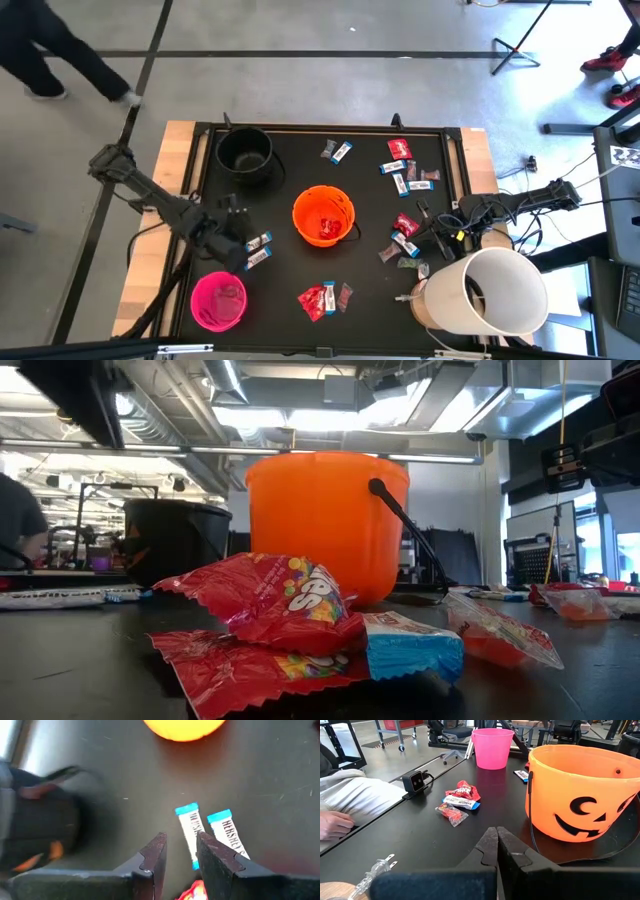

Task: Sort candy
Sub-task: Put the white chocolate into the black bucket

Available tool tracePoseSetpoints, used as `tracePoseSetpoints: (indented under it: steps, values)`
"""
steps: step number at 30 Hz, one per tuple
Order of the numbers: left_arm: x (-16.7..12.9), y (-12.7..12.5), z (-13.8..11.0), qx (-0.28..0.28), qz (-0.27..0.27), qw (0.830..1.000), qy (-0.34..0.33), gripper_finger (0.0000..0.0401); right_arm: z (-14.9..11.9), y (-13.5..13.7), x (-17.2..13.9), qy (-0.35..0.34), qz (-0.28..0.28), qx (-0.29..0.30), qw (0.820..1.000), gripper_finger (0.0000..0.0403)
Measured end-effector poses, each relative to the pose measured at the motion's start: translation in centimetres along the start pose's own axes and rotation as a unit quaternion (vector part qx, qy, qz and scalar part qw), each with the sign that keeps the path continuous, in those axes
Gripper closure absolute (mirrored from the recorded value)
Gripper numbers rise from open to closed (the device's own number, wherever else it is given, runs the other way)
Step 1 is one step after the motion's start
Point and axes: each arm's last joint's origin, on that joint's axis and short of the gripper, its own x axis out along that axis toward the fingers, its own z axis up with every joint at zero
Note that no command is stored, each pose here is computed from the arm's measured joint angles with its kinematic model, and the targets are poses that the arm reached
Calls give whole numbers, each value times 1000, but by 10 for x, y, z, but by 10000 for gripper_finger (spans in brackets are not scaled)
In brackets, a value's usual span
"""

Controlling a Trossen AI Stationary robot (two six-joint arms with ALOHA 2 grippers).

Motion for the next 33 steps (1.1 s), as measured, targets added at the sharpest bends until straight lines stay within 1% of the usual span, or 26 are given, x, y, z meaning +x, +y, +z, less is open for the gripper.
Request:
tracePoseSetpoints:
  steps: [4,6,8,10,13,18,23,27,30,33]
  values:
    - [39,6,-3,-29,-51,998,7,304,0,0,0,0,0,0,1000,402]
    - [56,11,-6,-49,-67,996,11,304,0,0,0,0,0,0,1000,402]
    - [71,16,-8,-73,-71,995,10,304,0,0,0,0,0,0,1000,402]
    - [84,23,-13,-89,-64,994,14,300,0,0,0,0,0,0,1000,402]
    - [97,30,-17,-112,-58,992,6,288,0,0,0,0,0,0,1000,402]
    - [108,34,-19,-132,-64,989,-19,254,0,0,0,0,0,0,1000,402]
    - [109,35,-20,-136,-68,988,-15,218,0,0,0,0,0,0,1000,402]
    - [108,32,-23,-139,-104,985,13,199,0,0,0,0,0,0,1000,402]
    - [107,30,-29,-130,-101,985,41,194,0,0,0,0,0,0,1000,402]
    - [106,28,-34,-133,-99,984,59,193,0,0,0,0,0,0,1000,402]
